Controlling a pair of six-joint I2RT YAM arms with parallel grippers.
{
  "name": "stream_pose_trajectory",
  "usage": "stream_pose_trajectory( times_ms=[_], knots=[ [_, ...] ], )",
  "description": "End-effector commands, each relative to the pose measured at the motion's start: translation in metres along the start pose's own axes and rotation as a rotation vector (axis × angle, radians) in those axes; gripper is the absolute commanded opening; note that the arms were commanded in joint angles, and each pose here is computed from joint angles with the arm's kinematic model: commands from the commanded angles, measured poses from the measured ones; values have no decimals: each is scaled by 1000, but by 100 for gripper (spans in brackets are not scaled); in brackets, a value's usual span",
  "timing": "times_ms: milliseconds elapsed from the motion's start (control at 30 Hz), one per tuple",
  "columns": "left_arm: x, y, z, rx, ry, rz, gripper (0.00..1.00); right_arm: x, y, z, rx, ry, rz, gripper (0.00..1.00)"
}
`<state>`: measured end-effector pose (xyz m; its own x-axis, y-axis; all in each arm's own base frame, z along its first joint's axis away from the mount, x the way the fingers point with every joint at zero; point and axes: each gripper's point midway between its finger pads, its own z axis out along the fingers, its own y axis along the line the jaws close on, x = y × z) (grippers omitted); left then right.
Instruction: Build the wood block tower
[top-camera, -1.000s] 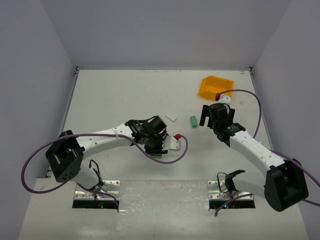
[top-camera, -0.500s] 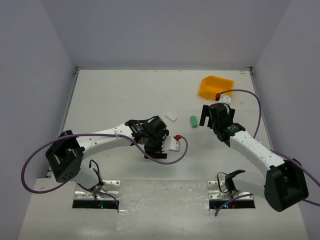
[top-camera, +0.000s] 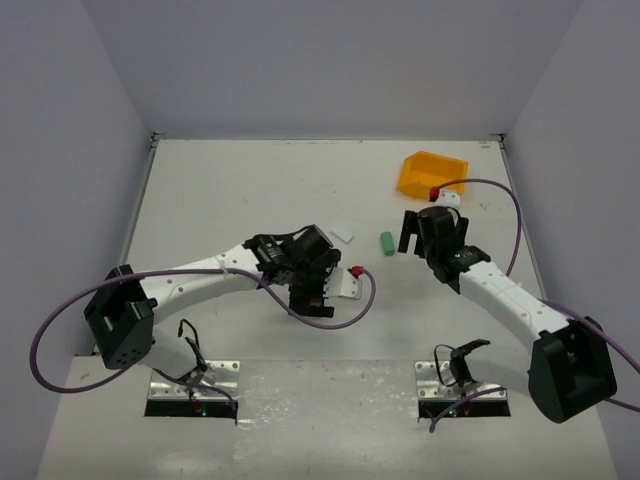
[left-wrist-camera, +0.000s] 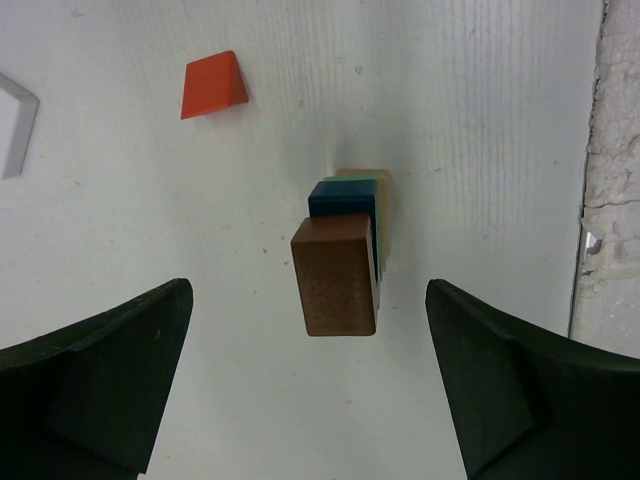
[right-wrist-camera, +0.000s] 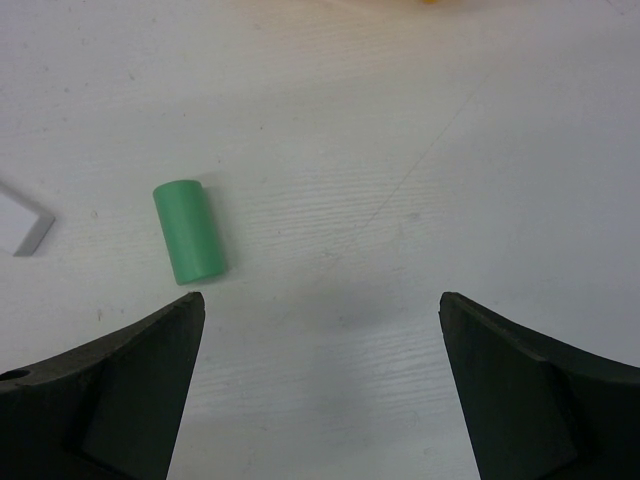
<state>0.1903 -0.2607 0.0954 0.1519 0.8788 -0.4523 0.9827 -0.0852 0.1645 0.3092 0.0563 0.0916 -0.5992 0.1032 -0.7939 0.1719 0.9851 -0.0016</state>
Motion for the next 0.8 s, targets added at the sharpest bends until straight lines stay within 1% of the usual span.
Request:
stream_pose_trajectory(
  times_ms=[0, 100, 167, 200, 233, 300, 333, 433, 467, 500, 567, 633, 700, 767],
  knots=[
    [-31, 27, -35, -130, -115, 44, 100, -15, 0, -5, -12, -48, -3, 99],
    [-47, 58, -61, -231, -222, -16, 100, -19, 0, -11, -30, -70, -2, 99],
    [-61, 97, -93, -346, -343, -96, 100, -21, 2, -14, -47, -79, -7, 99],
    [-76, 115, -110, -384, -450, -156, 100, -20, 3, -14, -58, -75, -10, 99],
    [-81, 141, -130, -447, -540, -248, 100, -20, 5, -15, -69, -77, -7, 99],
    [-75, 186, -169, -578, -665, -412, 100, -19, 10, -17, -102, -72, -2, 99],
    [-73, 214, -192, -685, -761, -551, 100, -19, 14, -17, -125, -70, -1, 99],
    [-71, 264, -252, -934, -988, -836, 100, -19, 25, -15, -173, -61, 9, 99],
    [-72, 274, -272, -986, -1062, -919, 100, -18, 29, -14, -190, -54, 8, 99],
    [-69, 281, -278, -1002, -1110, -1018, 100, -17, 32, -11, -199, -47, 6, 99],
    [-78, 288, -298, -1001, -1200, -1084, 100, -14, 41, -8, -233, -25, -2, 99],
    [-83, 291, -309, -974, -1283, -1175, 100, -10, 48, 0, -251, 2, -14, 99],
    [-82, 291, -313, -963, -1330, -1231, 100, -5, 53, 10, -248, 41, -24, 99],
    [-77, 287, -304, -943, -1318, -1290, 100, 1, 57, 19, -248, 73, -32, 99]
  ],
)
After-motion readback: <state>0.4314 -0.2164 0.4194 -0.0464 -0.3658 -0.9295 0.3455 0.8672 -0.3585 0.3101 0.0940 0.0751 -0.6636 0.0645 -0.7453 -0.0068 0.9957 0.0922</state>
